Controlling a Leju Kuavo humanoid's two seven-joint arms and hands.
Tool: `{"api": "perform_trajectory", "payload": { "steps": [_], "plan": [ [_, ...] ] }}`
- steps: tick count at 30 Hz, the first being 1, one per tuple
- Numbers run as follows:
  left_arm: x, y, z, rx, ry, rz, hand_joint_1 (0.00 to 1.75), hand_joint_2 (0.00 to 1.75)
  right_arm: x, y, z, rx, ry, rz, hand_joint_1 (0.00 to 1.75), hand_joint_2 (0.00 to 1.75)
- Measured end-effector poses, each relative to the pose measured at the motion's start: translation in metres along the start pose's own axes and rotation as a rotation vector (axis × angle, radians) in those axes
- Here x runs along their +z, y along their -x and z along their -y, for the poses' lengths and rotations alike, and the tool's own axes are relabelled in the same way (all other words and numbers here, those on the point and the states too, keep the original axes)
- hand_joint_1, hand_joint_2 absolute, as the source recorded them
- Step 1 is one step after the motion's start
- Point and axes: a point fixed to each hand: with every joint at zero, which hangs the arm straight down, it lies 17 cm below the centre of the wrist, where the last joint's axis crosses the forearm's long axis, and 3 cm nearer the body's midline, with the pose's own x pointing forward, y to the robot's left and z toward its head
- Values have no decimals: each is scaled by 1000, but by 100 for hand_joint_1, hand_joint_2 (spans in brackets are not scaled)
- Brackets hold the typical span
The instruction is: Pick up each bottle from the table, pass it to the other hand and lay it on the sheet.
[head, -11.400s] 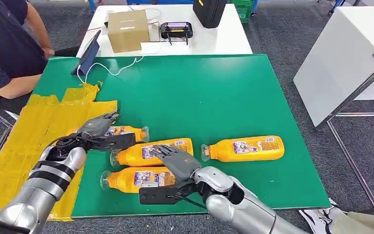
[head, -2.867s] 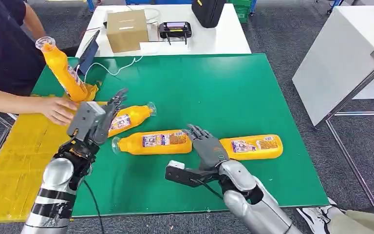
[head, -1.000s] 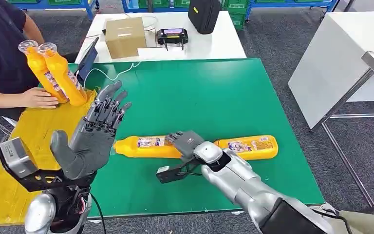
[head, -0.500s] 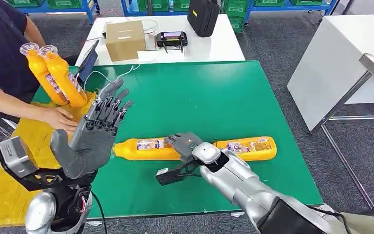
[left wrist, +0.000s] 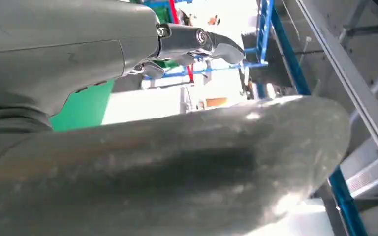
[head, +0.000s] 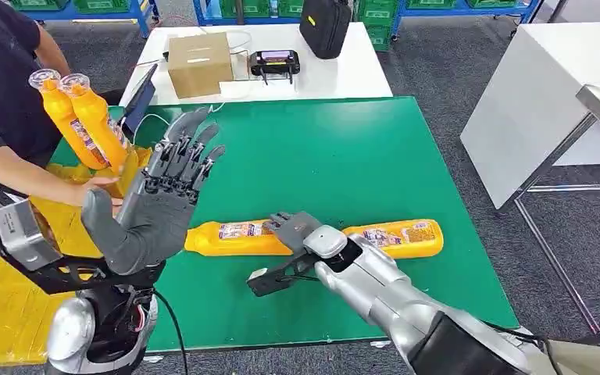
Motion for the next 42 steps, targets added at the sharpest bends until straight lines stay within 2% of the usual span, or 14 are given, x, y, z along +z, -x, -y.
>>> {"api": "perform_trajectory", "payload": {
  "steps": [8,13,17,20,22,26,28,34,35,36,38,40,42],
  "plan": [
    [-10,-9,11,21,20,19,0,0,0,-1,4,-12,-20,-13,0,175],
    [-13,-13,14,23,23,19,0,0,-2,0,13,-62,41,-91,0,175],
    [-12,-13,13,3,13,14,0,0,-1,5,20,-228,212,-196,0,175],
    [-7,-10,12,-3,0,3,0,0,4,1,15,-356,281,-214,0,175],
    [-5,-9,11,-5,-3,1,0,0,6,0,13,-409,298,-218,0,175],
    [0,-7,8,-16,-21,-3,0,0,19,-10,29,-594,451,-167,0,175],
    [4,-5,8,-15,-25,-6,0,0,27,-14,35,-672,489,-150,0,175],
    [11,-2,9,-13,-19,-5,0,0,38,-14,54,-702,541,-130,2,175],
    [13,-2,10,-13,-14,-2,0,0,38,-13,52,-698,530,-130,175,175],
    [14,-1,11,-12,-8,-2,0,0,35,-14,47,-686,497,-132,175,175],
    [12,1,13,0,3,-28,0,0,25,-20,28,-653,344,-139,175,175],
    [7,2,13,4,6,-46,0,0,21,-20,30,-618,235,-133,175,175],
    [4,0,14,13,4,-49,0,0,19,-21,32,-587,190,-125,175,175]
  ]
}}
